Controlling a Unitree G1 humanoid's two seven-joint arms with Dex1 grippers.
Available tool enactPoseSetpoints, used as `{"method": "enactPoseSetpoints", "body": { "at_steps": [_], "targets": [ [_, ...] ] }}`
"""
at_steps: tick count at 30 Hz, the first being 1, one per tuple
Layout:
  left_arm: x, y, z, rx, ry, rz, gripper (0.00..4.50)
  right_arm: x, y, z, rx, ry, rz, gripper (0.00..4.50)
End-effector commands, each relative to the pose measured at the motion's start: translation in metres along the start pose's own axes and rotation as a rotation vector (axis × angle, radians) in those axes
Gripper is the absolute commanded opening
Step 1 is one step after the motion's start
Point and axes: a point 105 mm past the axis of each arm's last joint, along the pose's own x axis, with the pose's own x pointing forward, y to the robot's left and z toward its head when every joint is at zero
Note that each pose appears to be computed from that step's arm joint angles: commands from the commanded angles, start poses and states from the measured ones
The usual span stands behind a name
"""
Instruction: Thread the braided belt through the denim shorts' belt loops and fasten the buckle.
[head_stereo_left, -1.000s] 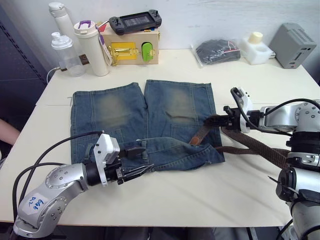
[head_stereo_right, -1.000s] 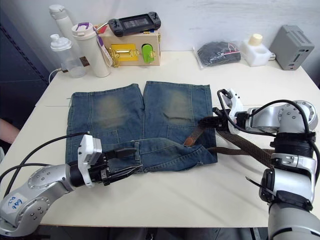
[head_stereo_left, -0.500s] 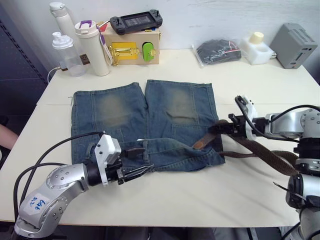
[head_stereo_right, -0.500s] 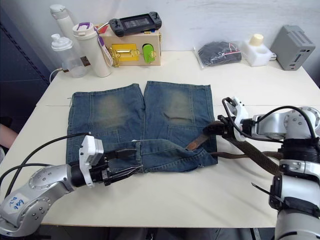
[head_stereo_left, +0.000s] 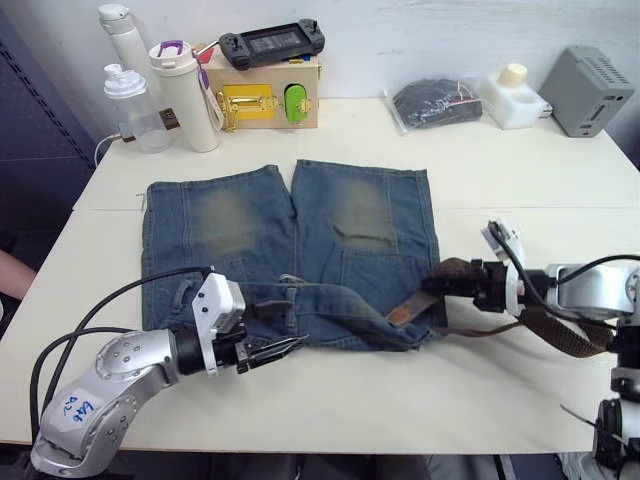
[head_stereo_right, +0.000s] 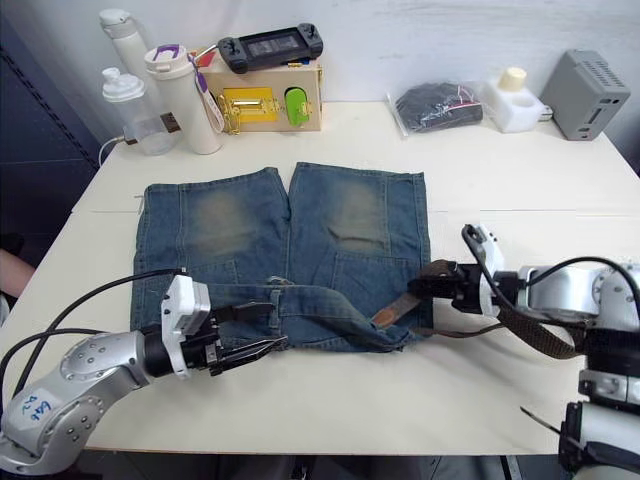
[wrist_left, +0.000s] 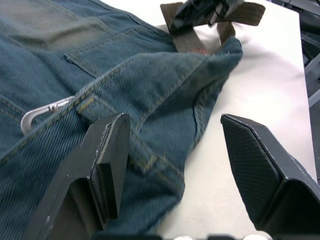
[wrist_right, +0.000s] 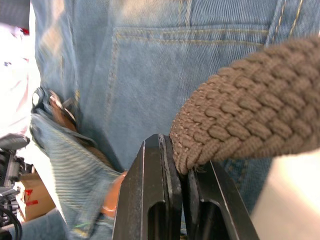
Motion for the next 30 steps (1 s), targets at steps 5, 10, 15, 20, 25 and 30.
{"method": "enactPoseSetpoints", "body": {
  "at_steps": [5,10,15,20,25,30],
  "targets": [
    [0.003,-0.006,0.004,0.03,-0.013,-0.034,3.22,-0.001,0.021,-0.004,0.004,-0.106,0.045,0.0],
    [0.004,-0.007,0.003,0.03,-0.012,-0.039,3.22,-0.004,0.022,-0.009,0.014,-0.14,0.069,0.0],
    [0.006,-0.008,0.003,0.031,-0.008,-0.056,3.22,-0.005,0.023,-0.033,0.012,-0.073,0.109,0.0],
    [0.006,-0.008,0.002,0.034,-0.001,-0.066,3.22,-0.013,0.001,-0.026,0.108,-0.144,0.051,0.0],
    [0.007,-0.008,0.001,0.039,0.006,-0.071,3.22,-0.038,0.003,0.018,0.123,-0.325,0.101,0.0],
    [0.015,-0.006,0.004,0.046,-0.011,-0.089,3.22,-0.064,0.018,0.055,0.088,-0.494,0.158,0.0]
  ]
}}
